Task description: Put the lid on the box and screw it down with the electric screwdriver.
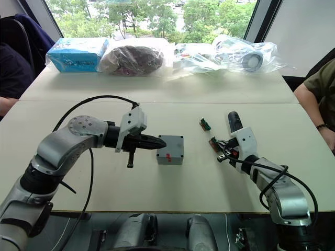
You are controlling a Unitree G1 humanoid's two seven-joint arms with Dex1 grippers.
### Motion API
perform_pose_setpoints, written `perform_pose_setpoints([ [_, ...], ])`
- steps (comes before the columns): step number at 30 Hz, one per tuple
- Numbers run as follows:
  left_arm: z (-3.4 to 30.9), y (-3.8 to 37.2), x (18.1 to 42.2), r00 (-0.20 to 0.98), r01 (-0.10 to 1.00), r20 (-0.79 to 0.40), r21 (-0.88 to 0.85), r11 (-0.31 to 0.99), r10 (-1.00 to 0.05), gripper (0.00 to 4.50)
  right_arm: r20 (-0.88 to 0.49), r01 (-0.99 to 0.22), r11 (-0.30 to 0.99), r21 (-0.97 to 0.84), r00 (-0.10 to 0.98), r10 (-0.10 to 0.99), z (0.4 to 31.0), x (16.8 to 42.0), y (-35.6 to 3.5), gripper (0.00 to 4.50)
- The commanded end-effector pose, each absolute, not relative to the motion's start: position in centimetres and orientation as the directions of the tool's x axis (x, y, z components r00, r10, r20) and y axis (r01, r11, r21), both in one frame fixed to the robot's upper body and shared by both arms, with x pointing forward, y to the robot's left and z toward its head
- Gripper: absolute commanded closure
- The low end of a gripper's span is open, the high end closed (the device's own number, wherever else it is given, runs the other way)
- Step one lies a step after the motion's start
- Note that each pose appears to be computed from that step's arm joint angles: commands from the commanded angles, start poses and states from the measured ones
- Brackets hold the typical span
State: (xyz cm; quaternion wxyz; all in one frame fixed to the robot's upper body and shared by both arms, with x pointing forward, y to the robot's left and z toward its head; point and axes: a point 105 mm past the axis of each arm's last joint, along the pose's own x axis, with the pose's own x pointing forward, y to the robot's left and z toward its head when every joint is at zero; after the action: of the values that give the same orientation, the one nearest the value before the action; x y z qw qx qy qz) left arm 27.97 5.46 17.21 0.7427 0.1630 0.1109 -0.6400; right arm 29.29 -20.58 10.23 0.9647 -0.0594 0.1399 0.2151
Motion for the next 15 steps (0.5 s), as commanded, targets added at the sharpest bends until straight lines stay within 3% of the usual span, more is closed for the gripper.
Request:
perform_pose_setpoints([
  [1,18.6,6.4,29.1,0.215,0.976,-0.304,0.097,0.194,-0.928,4.50,-0.177,-0.441,0.890,-0.114,0.891,0.419,13.8,29.2,-20.4,4.47],
  [8,18.4,9.2,31.1,0.325,0.945,-0.300,0.074,0.318,-0.897,4.50,-0.082,-0.567,0.810,-0.149,0.824,0.561,16.8,28.6,-16.9,4.47],
  [11,17.5,10.2,30.3,0.304,0.951,-0.333,0.059,0.302,-0.892,4.50,-0.089,-0.662,0.734,-0.151,0.749,0.656,16.6,28.6,-13.7,4.47],
  [15,16.9,10.5,29.2,0.275,0.960,-0.353,0.049,0.276,-0.894,4.50,-0.098,-0.699,0.699,-0.151,0.714,0.693,15.9,28.9,-12.3,4.47],
])
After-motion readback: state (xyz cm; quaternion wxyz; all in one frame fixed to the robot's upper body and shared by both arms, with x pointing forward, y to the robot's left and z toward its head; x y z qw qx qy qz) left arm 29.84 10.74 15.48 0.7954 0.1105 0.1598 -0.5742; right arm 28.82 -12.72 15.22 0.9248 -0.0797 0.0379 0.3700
